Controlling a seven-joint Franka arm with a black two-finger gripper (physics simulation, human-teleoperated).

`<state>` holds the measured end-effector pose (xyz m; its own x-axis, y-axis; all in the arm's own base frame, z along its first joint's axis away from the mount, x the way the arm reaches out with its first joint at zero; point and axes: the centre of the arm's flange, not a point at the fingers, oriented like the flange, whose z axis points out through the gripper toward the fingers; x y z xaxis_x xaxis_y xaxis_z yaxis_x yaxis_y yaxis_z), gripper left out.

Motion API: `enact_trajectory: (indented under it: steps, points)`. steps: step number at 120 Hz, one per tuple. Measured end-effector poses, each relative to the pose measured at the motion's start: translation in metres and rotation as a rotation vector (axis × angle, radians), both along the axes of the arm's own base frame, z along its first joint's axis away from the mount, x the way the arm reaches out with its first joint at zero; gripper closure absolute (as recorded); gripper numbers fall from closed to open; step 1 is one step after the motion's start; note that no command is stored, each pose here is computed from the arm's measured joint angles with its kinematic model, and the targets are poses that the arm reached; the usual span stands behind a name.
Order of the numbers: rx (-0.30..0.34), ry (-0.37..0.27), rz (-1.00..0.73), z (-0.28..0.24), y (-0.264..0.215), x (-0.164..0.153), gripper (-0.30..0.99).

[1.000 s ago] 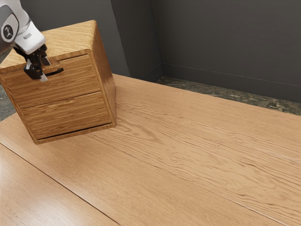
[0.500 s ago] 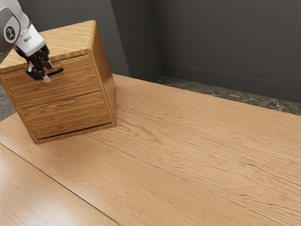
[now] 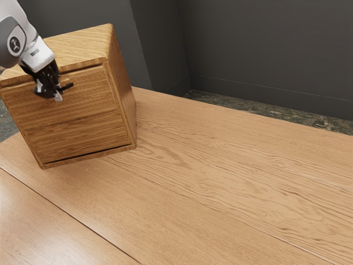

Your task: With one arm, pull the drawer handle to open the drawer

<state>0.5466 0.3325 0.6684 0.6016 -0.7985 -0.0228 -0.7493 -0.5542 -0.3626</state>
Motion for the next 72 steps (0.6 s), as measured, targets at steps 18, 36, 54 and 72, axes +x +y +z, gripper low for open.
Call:
enact_trajectory:
  steps: [18, 36, 54, 72]
  points:
    - [-0.004, -0.001, -0.008, 0.003, -0.007, -0.007, 0.74]
    - [-0.02, -0.008, -0.025, 0.002, -0.022, -0.025, 0.79]
    - [0.017, -0.007, -0.054, 0.011, -0.044, -0.045, 0.77]
    - [0.021, 0.006, -0.071, 0.0, -0.058, -0.058, 0.82]
